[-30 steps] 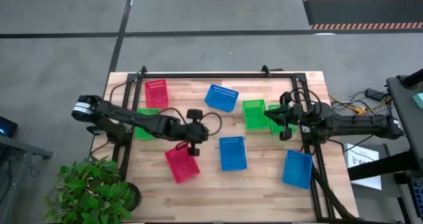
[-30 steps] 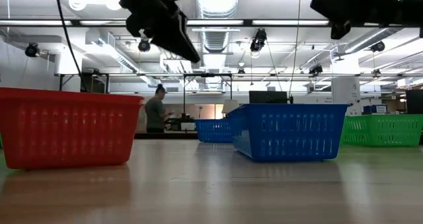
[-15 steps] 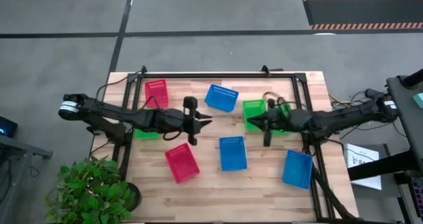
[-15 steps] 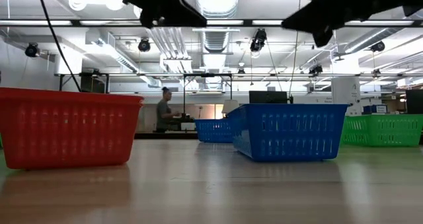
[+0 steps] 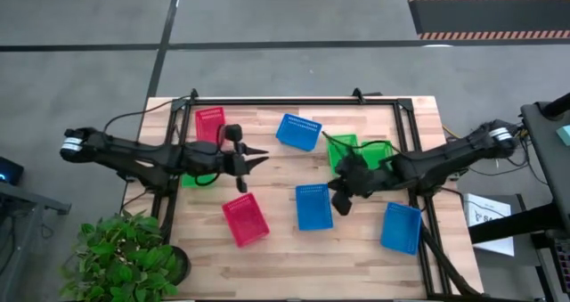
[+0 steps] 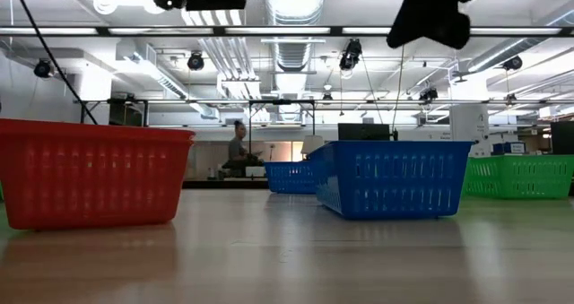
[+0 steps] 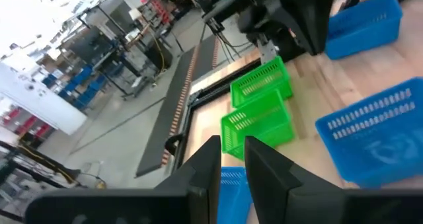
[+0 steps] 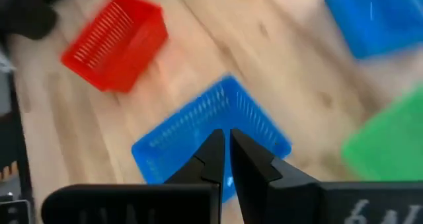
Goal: Stack baskets by color
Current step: Stack the bottom left blue bin on top of the top blue bin
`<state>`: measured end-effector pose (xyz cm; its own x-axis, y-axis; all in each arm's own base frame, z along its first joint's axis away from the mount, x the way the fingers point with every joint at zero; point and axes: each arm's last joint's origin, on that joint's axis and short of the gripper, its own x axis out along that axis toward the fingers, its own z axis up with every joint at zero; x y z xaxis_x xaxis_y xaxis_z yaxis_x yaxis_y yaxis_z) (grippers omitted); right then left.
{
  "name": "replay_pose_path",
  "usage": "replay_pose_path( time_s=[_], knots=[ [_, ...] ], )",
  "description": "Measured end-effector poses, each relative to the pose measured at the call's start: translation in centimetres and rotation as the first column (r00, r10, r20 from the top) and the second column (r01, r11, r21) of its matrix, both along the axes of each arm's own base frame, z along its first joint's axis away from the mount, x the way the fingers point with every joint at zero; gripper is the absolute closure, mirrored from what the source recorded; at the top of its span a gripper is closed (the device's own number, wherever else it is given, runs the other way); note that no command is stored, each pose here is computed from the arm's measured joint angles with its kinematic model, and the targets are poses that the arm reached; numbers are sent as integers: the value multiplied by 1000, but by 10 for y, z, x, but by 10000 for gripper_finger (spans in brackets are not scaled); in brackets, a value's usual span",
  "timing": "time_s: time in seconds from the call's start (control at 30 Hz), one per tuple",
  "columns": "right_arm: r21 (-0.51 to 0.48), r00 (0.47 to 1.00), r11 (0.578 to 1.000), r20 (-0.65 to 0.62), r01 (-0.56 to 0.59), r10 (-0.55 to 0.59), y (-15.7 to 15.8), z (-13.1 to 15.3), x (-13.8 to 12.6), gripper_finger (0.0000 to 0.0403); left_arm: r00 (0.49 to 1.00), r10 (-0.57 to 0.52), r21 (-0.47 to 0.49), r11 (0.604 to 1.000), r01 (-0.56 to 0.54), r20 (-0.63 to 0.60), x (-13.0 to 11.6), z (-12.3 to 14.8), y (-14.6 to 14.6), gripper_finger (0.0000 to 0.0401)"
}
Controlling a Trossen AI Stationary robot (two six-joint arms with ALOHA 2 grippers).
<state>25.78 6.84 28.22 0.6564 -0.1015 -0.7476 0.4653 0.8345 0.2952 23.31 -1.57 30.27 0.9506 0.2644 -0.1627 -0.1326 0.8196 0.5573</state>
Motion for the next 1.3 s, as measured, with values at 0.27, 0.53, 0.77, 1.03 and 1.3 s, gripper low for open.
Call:
replay_pose_path(
  time_s=[0.27,0.53,0.77,1.03,1.3],
  knots=[
    [137,975,988,-217,76,-45,36,6,41,385,1000,5,-39,999,-4,16,-16,-11,2,350],
    [264,949,959,-316,102,-14,67,-1,75,373,999,3,-59,998,0,39,-19,-13,2,350],
    [342,908,939,-377,-45,181,91,-11,96,299,999,-22,-59,998,25,45,-21,-11,-3,350],
    [271,850,939,-525,211,-39,93,-15,116,250,995,-35,-64,997,41,94,-32,-1,-4,350],
    [231,849,935,-514,269,-118,84,-27,155,252,984,-33,-73,996,47,175,-51,11,-1,350]
  ],
)
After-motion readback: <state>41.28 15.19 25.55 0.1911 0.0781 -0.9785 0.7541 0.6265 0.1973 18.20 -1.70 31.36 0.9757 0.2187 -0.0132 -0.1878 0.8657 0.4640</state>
